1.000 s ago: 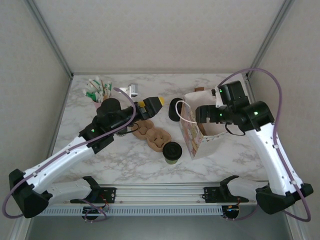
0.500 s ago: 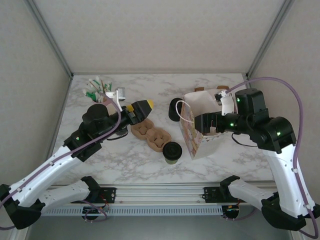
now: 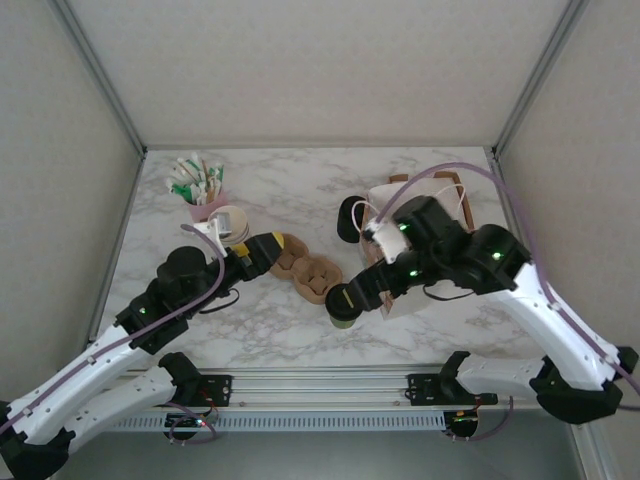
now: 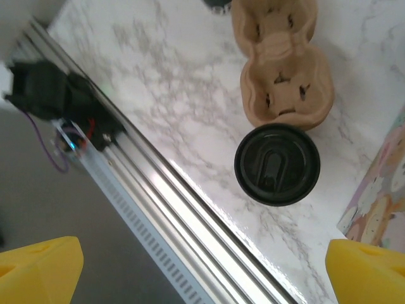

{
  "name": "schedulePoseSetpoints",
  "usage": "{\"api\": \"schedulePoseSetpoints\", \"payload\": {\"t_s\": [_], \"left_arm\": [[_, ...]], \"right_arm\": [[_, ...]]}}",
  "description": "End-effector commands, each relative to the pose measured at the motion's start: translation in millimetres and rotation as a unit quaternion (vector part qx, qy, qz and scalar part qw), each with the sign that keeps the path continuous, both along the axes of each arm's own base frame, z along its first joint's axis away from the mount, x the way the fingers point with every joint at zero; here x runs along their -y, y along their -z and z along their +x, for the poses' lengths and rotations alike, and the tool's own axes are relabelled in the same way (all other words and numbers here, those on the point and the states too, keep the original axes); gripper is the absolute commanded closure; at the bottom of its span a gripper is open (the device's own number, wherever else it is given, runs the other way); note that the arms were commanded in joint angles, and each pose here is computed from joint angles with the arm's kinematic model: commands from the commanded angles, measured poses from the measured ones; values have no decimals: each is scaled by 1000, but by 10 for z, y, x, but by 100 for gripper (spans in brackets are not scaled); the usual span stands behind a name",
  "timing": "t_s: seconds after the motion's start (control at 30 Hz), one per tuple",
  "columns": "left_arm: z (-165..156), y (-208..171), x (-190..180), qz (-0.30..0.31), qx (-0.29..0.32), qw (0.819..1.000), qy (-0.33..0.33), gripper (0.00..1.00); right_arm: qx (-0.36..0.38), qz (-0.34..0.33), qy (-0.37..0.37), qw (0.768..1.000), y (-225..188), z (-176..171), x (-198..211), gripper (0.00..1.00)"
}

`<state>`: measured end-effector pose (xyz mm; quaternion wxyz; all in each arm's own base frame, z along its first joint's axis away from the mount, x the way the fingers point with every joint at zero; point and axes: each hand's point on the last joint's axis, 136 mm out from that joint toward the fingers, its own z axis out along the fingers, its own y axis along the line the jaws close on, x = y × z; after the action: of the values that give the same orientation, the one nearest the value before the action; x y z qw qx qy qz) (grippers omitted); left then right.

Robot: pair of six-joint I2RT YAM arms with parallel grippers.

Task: Pack the takeout coffee

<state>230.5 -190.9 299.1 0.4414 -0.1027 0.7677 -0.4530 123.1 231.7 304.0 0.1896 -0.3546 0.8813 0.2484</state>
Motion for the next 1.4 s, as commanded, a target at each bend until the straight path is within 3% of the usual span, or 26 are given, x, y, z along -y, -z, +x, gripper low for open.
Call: {"api": "schedulePoseSetpoints", "payload": {"t_s": [0.0,0.17,0.43,0.73,0.97,1.37], "left_arm": [[32,154,-83,4,-10,1000,-27,0],[60,369,-104,17,-25,999,-35,0],[112,483,-88,33,-26,998,-36,0],[84,560,34,37,-20,999,1,0],[49,589,66,50,-17,998,20,0],[41,574,50,45,-13,999,21,0]], "right_arm": [[29,-87,2,996,253,17,35,1],[17,-152,3,988,555,7,-83,1],[39,-258,93,961,960,357,-70,1],[22,-247,82,965,1213,378,-293,2],[-16,-232,74,970,1349,349,-348,11],[-58,-293,98,949,1640,391,-197,14]]}}
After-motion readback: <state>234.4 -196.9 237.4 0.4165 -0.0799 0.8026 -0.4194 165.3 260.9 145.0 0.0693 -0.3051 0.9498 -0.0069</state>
